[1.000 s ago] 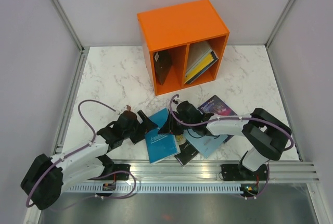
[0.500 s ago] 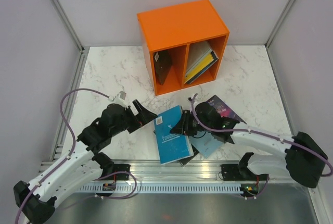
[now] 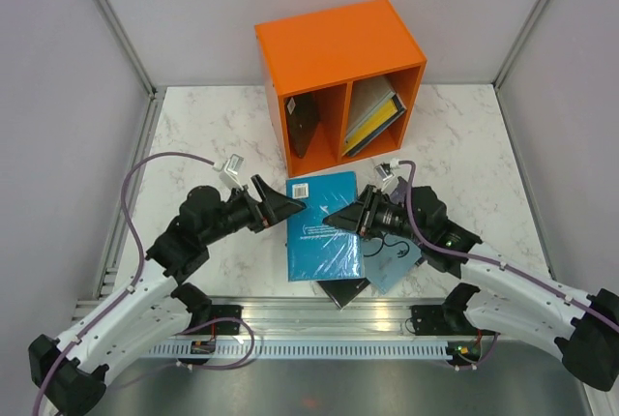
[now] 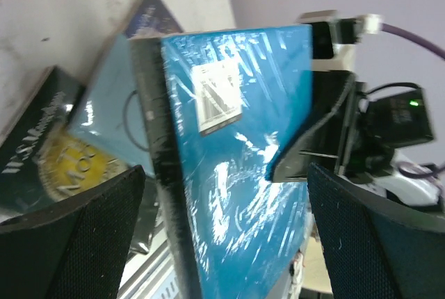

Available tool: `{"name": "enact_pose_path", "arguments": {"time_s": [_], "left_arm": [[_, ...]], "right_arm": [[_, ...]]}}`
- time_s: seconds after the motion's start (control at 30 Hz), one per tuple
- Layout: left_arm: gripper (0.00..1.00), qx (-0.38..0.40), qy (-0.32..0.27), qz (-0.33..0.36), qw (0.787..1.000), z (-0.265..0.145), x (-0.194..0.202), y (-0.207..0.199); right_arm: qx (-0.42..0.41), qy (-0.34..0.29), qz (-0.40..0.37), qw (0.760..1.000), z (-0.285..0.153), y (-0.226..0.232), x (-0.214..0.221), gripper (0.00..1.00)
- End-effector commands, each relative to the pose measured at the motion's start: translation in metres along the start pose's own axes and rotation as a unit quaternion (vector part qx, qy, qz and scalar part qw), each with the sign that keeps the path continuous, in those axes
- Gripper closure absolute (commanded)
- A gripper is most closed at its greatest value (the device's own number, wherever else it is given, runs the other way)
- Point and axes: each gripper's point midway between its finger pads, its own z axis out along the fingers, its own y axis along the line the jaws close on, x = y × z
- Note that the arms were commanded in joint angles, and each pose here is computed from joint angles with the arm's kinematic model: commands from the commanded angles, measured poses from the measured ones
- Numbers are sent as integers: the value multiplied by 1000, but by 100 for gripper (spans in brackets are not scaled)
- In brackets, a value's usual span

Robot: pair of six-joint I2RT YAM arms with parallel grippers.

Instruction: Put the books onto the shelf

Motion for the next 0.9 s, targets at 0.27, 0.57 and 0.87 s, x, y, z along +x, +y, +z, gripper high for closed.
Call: {"name": "enact_pose_path", "arguments": {"time_s": [0.27,0.57,0.87], "left_arm": [[37,170,52,28,984,9,2,-68],[98,187,105,54,975,11,-2,-99],[98,-7,79,152,985,13,-26,-47]], "right_arm": [[-237,-10,46,970,-22,82,-10,100],[-172,-15,24,985,8,59,-29,93],[237,12,-77,968,-9,-40,-48,20]]}}
